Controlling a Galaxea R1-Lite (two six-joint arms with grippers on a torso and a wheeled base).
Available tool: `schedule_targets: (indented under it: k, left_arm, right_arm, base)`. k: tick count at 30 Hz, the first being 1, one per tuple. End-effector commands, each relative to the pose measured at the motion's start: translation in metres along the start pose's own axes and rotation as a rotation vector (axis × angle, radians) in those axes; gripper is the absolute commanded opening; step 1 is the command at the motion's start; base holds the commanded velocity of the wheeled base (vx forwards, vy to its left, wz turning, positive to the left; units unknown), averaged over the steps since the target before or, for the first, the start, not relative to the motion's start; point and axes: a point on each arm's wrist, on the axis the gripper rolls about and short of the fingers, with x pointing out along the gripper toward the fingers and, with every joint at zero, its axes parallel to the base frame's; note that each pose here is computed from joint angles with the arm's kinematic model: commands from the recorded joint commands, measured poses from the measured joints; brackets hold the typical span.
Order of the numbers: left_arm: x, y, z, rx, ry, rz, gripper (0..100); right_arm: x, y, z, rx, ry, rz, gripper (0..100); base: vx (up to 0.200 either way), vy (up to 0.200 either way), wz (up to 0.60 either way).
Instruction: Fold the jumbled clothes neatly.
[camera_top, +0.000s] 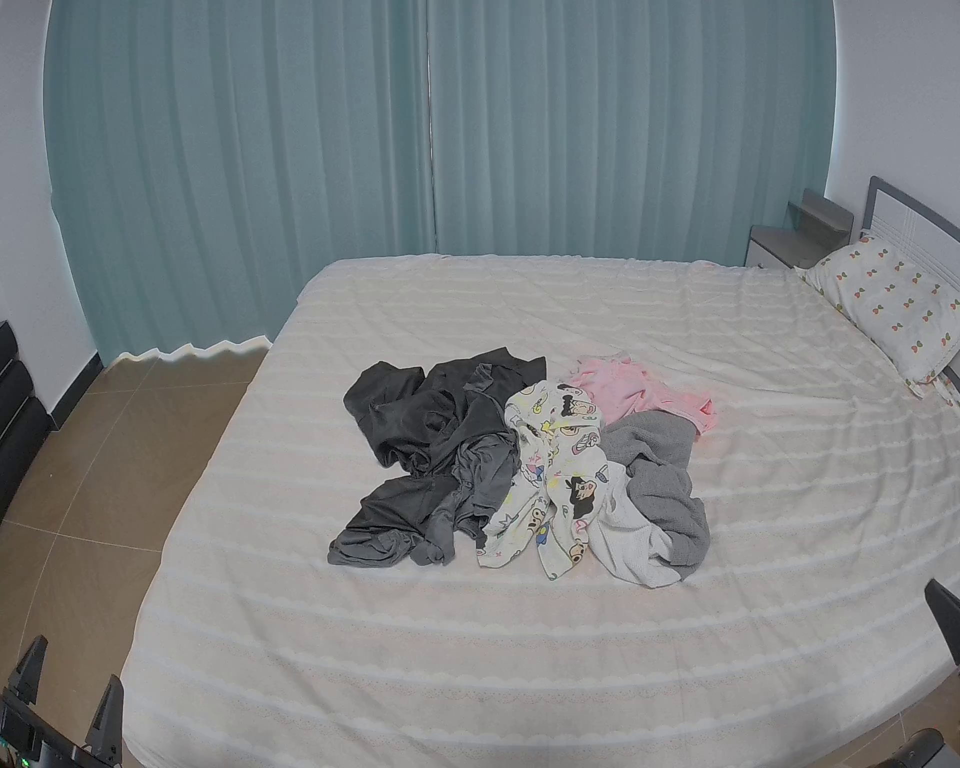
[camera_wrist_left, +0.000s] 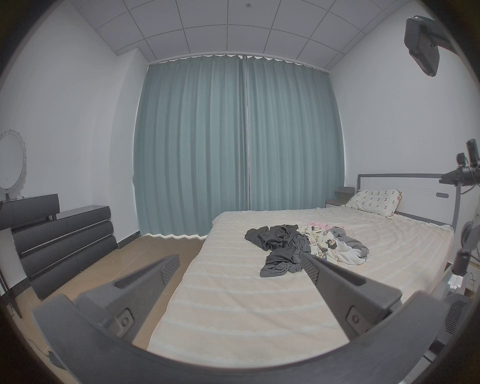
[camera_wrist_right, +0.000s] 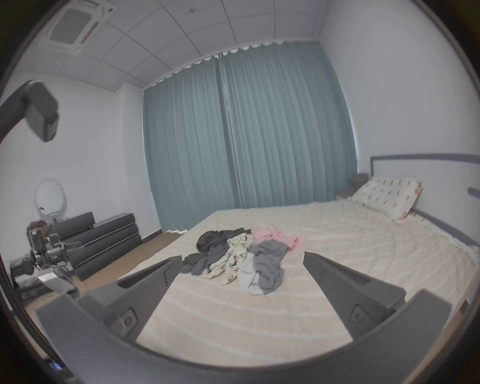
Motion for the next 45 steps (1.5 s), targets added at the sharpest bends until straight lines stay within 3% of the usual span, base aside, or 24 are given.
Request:
schedule_targets:
  k: [1, 6, 12, 20, 28, 33, 39, 45]
  left_arm:
    - [0.0, 0.0, -0.005, 0.0, 0.001, 0.001, 100]
    - [0.0, 0.0, -0.005, 0.0, 0.001, 0.001, 100]
    - [0.0, 0.0, -0.005, 0.0, 0.0, 0.001, 100]
    - [0.0, 0.0, -0.005, 0.0, 0.001, 0.001, 100]
    - [0.0, 0.0, -0.005, 0.0, 0.0, 0.001, 100]
    - [0.0, 0.0, -0.005, 0.0, 0.0, 0.001, 100]
    - [0.0, 0.0, -0.005, 0.0, 0.0, 0.001, 100]
    - [0.0, 0.0, -0.005, 0.0, 0.001, 0.001, 100]
  right_arm:
    - [0.184, 0.029, -0.034, 0.404, 0.612, 0.241, 100]
    - [0.242, 0.056, -0.069, 0.462, 0.621, 0.219, 100]
    - [0.323, 0.069, -0.124, 0.548, 0.641, 0.044, 100]
    - [0.375, 0.081, -0.169, 0.54, 0.677, 0.021, 100]
    - [0.41, 0.098, -0.176, 0.477, 0.626, -0.092, 100]
    - [0.421, 0.11, -0.195, 0.415, 0.666, -0.122, 100]
    - [0.439, 0.105, -0.209, 0.352, 0.616, -0.22, 100]
    - [0.438, 0.09, -0.208, 0.343, 0.644, -0.273, 100]
  base:
    - [0.0, 0.0, 0.0]
    - [0.0, 0.0, 0.0]
    - [0.0, 0.0, 0.0]
    - [0.0, 0.0, 0.0]
    - [0.0, 0.0, 0.0]
    - [0.0, 0.0, 0.0]
    - [0.0, 0.0, 0.0]
    - [0.0, 0.0, 0.0]
